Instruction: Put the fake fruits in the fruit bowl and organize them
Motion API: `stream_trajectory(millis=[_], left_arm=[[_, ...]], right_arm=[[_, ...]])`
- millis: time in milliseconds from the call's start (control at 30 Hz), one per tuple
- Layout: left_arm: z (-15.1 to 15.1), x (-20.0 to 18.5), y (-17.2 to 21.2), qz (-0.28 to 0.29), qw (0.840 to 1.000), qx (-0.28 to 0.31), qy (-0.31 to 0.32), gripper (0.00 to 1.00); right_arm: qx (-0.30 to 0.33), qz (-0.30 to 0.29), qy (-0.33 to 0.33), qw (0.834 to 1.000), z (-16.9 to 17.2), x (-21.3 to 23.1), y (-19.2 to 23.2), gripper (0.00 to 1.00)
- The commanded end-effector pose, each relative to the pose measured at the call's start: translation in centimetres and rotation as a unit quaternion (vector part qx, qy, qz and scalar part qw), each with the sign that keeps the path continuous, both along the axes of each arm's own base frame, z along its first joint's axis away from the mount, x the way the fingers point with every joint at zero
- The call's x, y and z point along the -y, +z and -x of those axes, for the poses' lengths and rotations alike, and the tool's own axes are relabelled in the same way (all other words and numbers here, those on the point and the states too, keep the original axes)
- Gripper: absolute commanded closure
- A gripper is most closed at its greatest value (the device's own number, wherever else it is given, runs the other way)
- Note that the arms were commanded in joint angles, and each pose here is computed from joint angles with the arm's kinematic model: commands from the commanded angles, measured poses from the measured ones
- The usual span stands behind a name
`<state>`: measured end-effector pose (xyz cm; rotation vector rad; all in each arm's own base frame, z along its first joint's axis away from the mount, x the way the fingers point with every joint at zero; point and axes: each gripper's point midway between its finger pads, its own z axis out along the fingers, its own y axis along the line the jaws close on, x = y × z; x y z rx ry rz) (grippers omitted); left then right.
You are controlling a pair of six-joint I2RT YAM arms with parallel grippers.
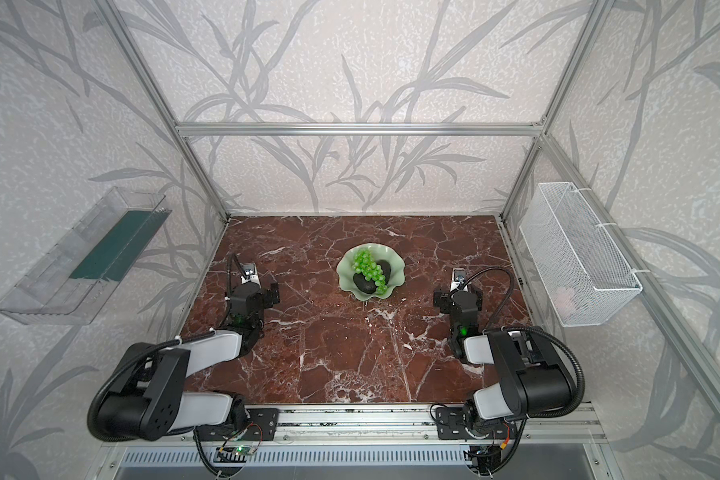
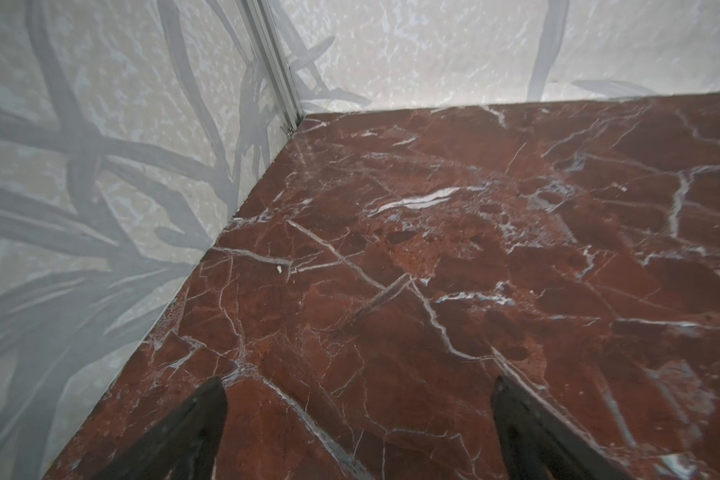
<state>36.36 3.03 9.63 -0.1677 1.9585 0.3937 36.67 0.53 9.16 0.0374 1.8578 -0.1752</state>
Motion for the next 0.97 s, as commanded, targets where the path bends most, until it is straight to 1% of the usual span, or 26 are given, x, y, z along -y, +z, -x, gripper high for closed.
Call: stream_trajectory(millis=[0,33,100,167,233,267,333,400,500,933], left_arm=[[-1.9,0.1,1.9,0.0,0.997,0.07,-0.014,0.0],[-2.1,-0.6,1.8,0.006,0.996,0.084,-0.008,0.0],[-2.0,-1.4,0.6,0.041,0.997,0.066,-0.003,0.0],[-2.6,-2.0,0.4,0.044,0.996,0.074,0.001,0.0],[-2.4,-2.8,0.2,0.055,0.996,0.061,0.026,0.0],[-2.3,-2.9,0.2,0.055,0.996,0.059,0.027,0.0],[-2.4,-2.9,0.4,0.049,0.996,0.074,0.024,0.0],[-2.3,-2.9,0.3,0.052,0.996,0.065,0.027,0.0],[-2.3,-2.9,0.4,0.049,0.996,0.073,0.026,0.0],[-2.5,-3.0,0.3,0.052,0.996,0.067,0.026,0.0]], right_arm=[[0.054,0.0,0.013,0.998,-0.8,-0.4,1.5,0.01],[0.051,0.003,0.013,0.999,-1.1,-0.4,1.2,0.01],[0.035,0.0,0.013,0.999,-1.3,-0.5,1.0,0.01],[0.028,0.0,0.01,1.0,-1.5,-0.4,0.8,0.01],[0.031,0.005,0.014,0.999,-1.7,-0.5,0.9,0.01],[0.024,0.001,0.012,1.0,-1.8,-0.5,0.8,0.01],[0.023,0.008,0.019,1.0,-2.1,-0.7,0.8,0.01],[0.019,0.007,0.02,1.0,-2.1,-0.8,0.8,0.01],[0.018,0.008,0.021,1.0,-2.1,-0.8,0.7,0.01],[0.013,0.011,0.019,1.0,-2.4,-0.9,0.7,0.01]])
